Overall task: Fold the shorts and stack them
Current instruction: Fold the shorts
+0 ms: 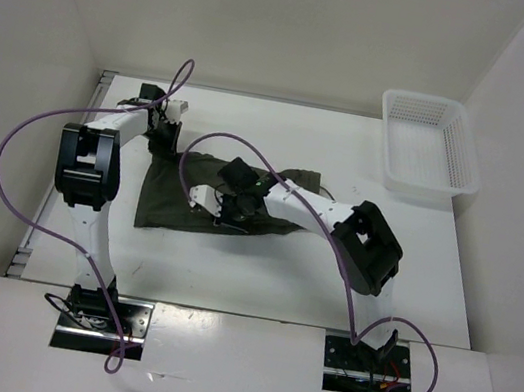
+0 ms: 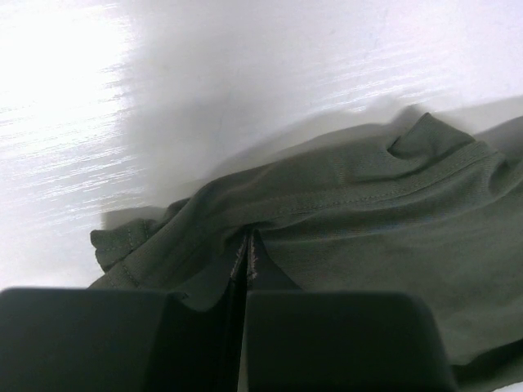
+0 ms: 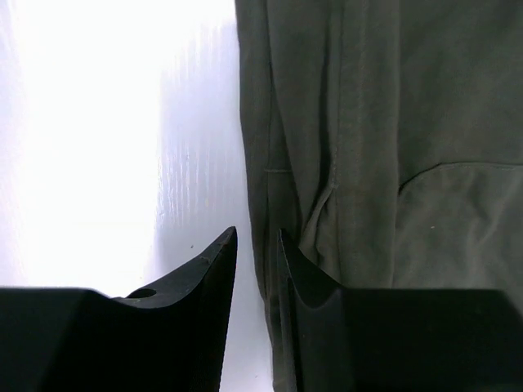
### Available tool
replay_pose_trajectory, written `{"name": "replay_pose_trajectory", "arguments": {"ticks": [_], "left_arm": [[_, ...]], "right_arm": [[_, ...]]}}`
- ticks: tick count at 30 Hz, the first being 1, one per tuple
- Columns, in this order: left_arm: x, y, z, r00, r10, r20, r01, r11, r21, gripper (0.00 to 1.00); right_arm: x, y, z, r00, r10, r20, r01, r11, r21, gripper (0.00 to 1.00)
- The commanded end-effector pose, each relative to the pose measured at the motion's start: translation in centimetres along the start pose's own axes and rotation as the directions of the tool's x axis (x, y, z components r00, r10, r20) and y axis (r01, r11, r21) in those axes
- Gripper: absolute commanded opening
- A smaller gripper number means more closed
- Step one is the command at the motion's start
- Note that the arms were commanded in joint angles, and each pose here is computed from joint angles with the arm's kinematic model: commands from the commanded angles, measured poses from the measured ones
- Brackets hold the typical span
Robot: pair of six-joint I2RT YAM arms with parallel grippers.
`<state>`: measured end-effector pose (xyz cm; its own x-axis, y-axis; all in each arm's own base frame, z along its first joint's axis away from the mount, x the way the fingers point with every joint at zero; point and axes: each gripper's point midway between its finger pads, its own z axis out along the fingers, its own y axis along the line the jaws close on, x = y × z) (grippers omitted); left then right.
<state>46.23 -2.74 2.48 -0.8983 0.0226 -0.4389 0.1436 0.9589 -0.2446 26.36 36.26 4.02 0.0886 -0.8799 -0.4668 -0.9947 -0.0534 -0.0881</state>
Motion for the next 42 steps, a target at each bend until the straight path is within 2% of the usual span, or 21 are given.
{"name": "replay_pose_trajectory", "arguments": {"ticks": [1, 8, 19, 23, 26, 32, 34, 36, 39, 42], "left_arm": [[-0.8, 0.0, 0.2, 1.000, 0.013, 0.012, -0.013, 1.000, -0.005, 0.02], [-1.3, -0.2, -0.4, 0.999, 0.019, 0.030, -0.019, 1.000, -0.007, 0.03], [-0.9, 0.0, -0.3, 1.000, 0.016, 0.020, -0.016, 1.000, -0.015, 0.03], [-0.9, 0.0, -0.3, 1.000, 0.016, 0.020, -0.016, 1.000, -0.015, 0.03], [-0.9, 0.0, -0.3, 1.000, 0.016, 0.020, -0.016, 1.000, -0.015, 0.03], [0.0, 0.3, 0.5, 1.000, 0.008, -0.006, -0.008, 1.000, -0.022, 0.03], [0.0, 0.3, 0.5, 1.000, 0.008, -0.007, -0.008, 1.000, -0.022, 0.03], [0.0, 0.5, 0.5, 1.000, 0.008, -0.007, -0.008, 0.999, -0.031, 0.03], [0.0, 0.5, 0.5, 1.000, 0.008, -0.007, -0.008, 0.999, -0.031, 0.03], [0.0, 0.5, 0.5, 1.000, 0.008, -0.007, -0.008, 0.999, -0.031, 0.03]], "right_arm": [[-3.2, -1.0, -1.5, 0.996, 0.015, 0.092, -0.017, 1.000, 0.023, 0.32], [-2.9, -4.1, -0.6, 0.992, 0.083, 0.098, -0.093, 0.990, 0.104, 0.29], [-1.2, -5.8, 1.6, 0.996, 0.080, 0.045, -0.087, 0.980, 0.181, 0.18], [-1.2, -6.2, 1.5, 0.995, 0.087, 0.045, -0.095, 0.974, 0.204, 0.12], [-1.2, -6.2, 1.5, 0.995, 0.087, 0.045, -0.095, 0.974, 0.204, 0.00], [-2.0, -5.8, -1.1, 0.998, 0.044, 0.053, -0.054, 0.978, 0.201, 0.00], [-2.3, -5.0, -1.8, 0.997, 0.033, 0.063, -0.043, 0.985, 0.167, 0.06], [-2.1, -4.1, -2.1, 0.997, 0.035, 0.065, -0.044, 0.989, 0.141, 0.17], [-1.1, -3.5, -1.6, 0.999, 0.035, 0.042, -0.040, 0.991, 0.124, 0.20], [-0.4, -4.2, -1.7, 0.999, 0.028, 0.016, -0.030, 0.984, 0.173, 0.22]]}}
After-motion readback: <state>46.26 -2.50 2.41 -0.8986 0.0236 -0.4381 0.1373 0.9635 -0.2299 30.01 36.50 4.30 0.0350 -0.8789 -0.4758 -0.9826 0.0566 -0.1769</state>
